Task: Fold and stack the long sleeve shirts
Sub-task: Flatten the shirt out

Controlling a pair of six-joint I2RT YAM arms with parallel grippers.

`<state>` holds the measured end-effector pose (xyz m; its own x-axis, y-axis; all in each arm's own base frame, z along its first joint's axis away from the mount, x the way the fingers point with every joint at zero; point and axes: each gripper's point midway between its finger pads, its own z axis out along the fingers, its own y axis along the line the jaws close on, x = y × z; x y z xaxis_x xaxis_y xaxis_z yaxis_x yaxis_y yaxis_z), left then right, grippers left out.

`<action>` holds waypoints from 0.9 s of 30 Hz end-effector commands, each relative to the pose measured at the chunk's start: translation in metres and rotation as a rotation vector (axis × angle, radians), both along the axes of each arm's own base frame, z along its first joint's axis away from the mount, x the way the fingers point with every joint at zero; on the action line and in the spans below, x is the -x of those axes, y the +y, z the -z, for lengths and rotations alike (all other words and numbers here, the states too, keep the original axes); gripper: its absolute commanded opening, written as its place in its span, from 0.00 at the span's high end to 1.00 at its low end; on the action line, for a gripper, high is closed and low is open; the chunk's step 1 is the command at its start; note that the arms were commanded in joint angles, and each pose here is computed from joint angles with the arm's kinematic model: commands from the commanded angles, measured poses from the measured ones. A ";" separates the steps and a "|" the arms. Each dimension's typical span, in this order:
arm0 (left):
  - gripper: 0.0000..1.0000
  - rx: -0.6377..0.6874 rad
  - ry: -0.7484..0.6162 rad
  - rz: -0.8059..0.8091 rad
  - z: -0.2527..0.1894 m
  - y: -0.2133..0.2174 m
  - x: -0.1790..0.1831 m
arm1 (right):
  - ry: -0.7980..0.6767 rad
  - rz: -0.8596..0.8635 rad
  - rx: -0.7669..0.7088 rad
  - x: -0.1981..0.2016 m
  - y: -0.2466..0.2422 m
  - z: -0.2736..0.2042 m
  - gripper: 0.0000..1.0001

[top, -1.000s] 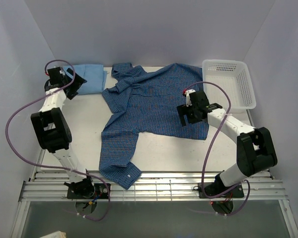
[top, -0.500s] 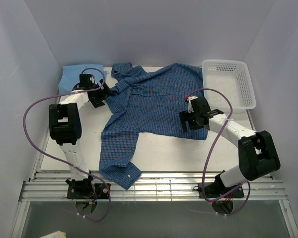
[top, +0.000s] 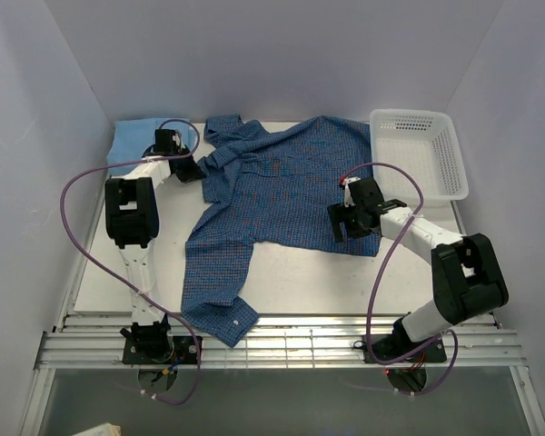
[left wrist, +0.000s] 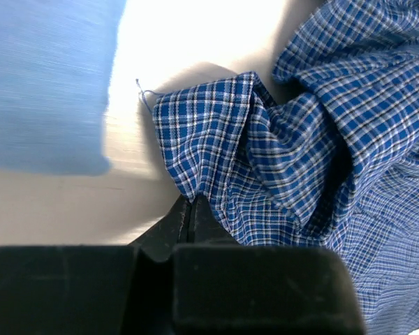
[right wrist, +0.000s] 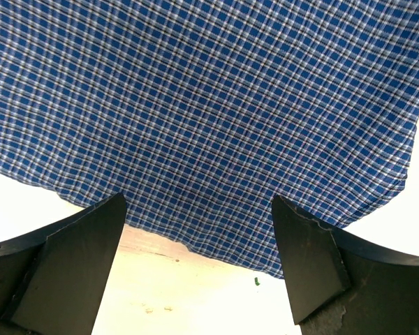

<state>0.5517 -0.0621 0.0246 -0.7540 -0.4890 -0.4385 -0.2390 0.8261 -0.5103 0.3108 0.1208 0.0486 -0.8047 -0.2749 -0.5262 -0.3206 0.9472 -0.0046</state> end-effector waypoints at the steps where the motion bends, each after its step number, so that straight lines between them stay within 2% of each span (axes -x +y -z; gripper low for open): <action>1: 1.00 -0.036 -0.017 0.077 -0.018 -0.020 0.005 | -0.038 0.010 -0.004 -0.016 0.001 -0.007 0.10; 12: 1.00 -0.325 -0.417 -0.090 -0.187 0.036 -0.055 | -0.013 0.014 0.020 -0.012 -0.004 0.003 0.09; 15: 1.00 -0.406 -0.394 -0.155 -0.183 0.060 -0.066 | -0.003 0.011 0.026 -0.011 -0.004 0.007 0.09; 17: 1.00 -0.427 -0.414 -0.180 -0.196 0.070 -0.076 | 0.000 0.011 0.030 -0.012 -0.004 0.008 0.09; 18: 1.00 -0.429 -0.385 -0.173 -0.184 0.070 -0.078 | 0.008 0.011 0.036 -0.013 -0.004 0.011 0.09; 20: 0.98 -0.437 -0.370 -0.242 -0.182 0.104 -0.079 | 0.005 0.020 0.044 -0.017 -0.005 0.010 0.10; 21: 0.89 -0.434 -0.357 -0.256 -0.176 0.109 -0.080 | 0.012 0.020 0.051 -0.017 -0.006 0.012 0.10; 22: 0.58 -0.420 -0.346 -0.280 -0.174 0.119 -0.079 | 0.008 0.024 0.056 -0.019 -0.006 0.010 0.10; 24: 0.12 -0.391 -0.340 -0.283 -0.171 0.122 -0.079 | 0.009 0.024 0.057 -0.020 -0.006 0.009 0.10; 25: 0.02 -0.374 -0.334 -0.285 -0.168 0.124 -0.079 | 0.002 0.025 0.052 -0.023 -0.004 0.006 0.10; 27: 0.02 -0.346 -0.333 -0.251 -0.167 0.118 -0.079 | -0.010 0.024 0.044 -0.024 -0.003 0.000 0.10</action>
